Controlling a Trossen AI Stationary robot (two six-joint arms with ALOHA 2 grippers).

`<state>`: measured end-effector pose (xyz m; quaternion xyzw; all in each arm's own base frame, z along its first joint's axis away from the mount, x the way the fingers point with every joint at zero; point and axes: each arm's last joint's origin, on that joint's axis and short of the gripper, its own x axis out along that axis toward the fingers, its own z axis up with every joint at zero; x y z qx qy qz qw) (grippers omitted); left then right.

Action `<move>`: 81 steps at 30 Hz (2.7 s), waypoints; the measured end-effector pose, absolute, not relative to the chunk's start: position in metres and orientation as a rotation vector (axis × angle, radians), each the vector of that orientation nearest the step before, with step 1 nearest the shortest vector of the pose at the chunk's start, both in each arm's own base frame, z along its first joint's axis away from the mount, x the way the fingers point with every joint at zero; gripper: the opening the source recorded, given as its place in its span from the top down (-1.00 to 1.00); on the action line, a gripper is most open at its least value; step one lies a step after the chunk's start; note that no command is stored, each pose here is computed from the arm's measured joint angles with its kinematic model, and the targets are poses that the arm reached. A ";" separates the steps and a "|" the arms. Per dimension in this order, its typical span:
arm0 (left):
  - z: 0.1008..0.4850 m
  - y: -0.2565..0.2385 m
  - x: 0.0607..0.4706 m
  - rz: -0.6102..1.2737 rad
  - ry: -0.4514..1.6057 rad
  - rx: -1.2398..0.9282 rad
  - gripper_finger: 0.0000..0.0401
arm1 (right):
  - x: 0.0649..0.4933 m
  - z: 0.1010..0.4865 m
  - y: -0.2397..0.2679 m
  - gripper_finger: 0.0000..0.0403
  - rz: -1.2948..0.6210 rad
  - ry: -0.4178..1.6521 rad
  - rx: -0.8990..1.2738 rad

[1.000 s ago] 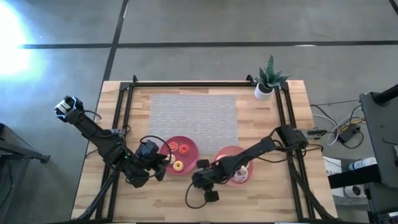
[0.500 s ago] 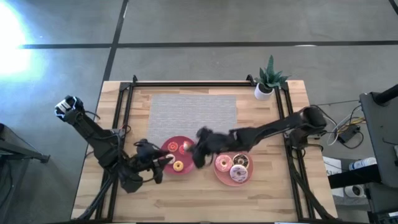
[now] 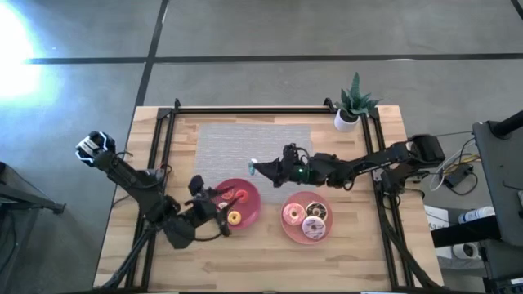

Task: Pick & Place donuts
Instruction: Put the blue small donut on the dark pink plate

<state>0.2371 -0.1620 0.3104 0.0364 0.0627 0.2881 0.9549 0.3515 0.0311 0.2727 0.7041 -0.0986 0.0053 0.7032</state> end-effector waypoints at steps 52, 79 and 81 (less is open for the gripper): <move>0.308 -0.101 0.291 0.915 0.224 0.288 0.00 | 0.361 0.289 0.012 0.94 -0.012 -0.309 1.711; 0.318 -0.088 0.299 0.891 0.215 0.246 0.63 | 0.361 0.287 0.011 0.94 -0.048 -0.322 1.719; 0.318 -0.088 0.299 0.891 0.215 0.246 0.73 | 0.361 0.288 0.011 0.94 -0.047 -0.321 1.716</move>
